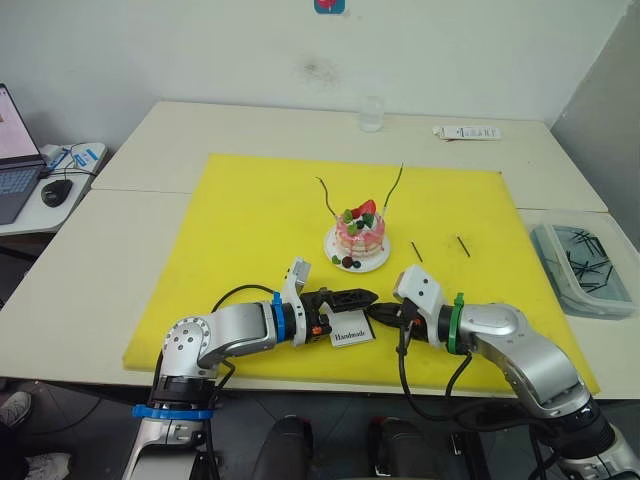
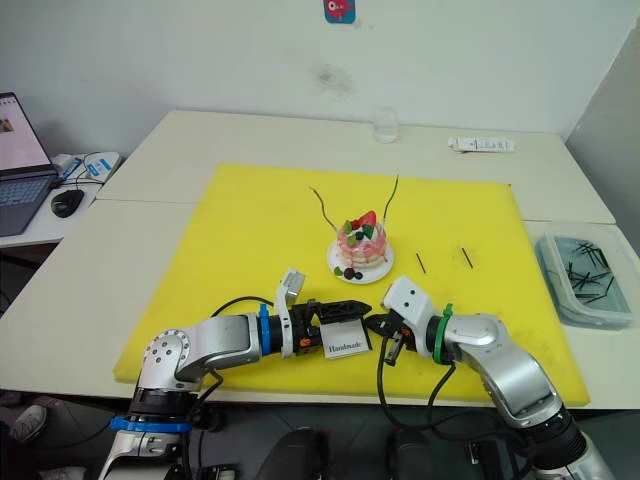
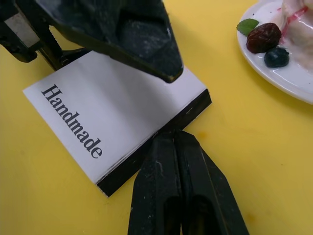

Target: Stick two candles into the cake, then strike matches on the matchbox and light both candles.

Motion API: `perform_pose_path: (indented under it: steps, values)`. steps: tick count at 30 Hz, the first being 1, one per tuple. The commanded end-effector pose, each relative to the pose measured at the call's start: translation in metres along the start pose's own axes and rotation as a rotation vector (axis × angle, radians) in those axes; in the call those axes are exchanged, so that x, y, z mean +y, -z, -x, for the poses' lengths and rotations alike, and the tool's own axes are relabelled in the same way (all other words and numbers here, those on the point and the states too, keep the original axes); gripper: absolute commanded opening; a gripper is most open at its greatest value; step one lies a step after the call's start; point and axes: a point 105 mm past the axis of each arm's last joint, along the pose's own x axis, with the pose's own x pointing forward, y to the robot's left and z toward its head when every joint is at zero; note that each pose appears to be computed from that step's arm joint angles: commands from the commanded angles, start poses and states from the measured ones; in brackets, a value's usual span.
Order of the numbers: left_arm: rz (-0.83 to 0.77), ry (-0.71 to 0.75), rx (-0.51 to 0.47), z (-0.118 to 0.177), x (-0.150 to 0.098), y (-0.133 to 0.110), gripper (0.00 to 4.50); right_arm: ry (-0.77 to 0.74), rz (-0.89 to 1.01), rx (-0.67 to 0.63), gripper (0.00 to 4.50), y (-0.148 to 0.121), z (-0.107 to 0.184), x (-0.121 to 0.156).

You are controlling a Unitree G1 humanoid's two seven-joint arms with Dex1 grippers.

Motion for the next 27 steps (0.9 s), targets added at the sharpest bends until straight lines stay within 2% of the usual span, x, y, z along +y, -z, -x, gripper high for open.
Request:
perform_pose_path:
  steps: [1, 3, 6, 10, 15, 21, 27]
  values:
    - [0.009, -0.066, 0.031, -0.001, 0.013, 0.009, 4.32, 0.108, 0.050, 0.007, 0.01, -0.001, 0.012, -0.024]
    - [0.022, -0.106, 0.016, 0.001, 0.019, 0.008, 3.94, 0.187, 0.047, 0.016, 0.00, 0.002, 0.020, -0.040]
    - [0.031, -0.123, 0.006, 0.002, 0.022, 0.009, 2.99, 0.267, 0.028, -0.013, 0.00, 0.001, 0.030, -0.052]
    - [0.032, -0.135, -0.001, 0.003, 0.023, 0.009, 1.72, 0.279, -0.013, -0.090, 0.00, -0.008, 0.030, -0.047]
    - [0.020, -0.116, -0.022, 0.007, 0.019, 0.005, 0.14, 0.270, -0.048, -0.121, 0.00, -0.011, 0.026, -0.038]
    - [-0.003, -0.059, -0.042, 0.010, 0.010, -0.002, 0.04, 0.300, -0.043, -0.149, 0.00, -0.018, 0.027, -0.045]
    - [-0.126, 0.219, -0.088, 0.021, -0.041, -0.016, 0.04, 0.347, -0.021, -0.174, 0.00, -0.024, 0.035, -0.059]
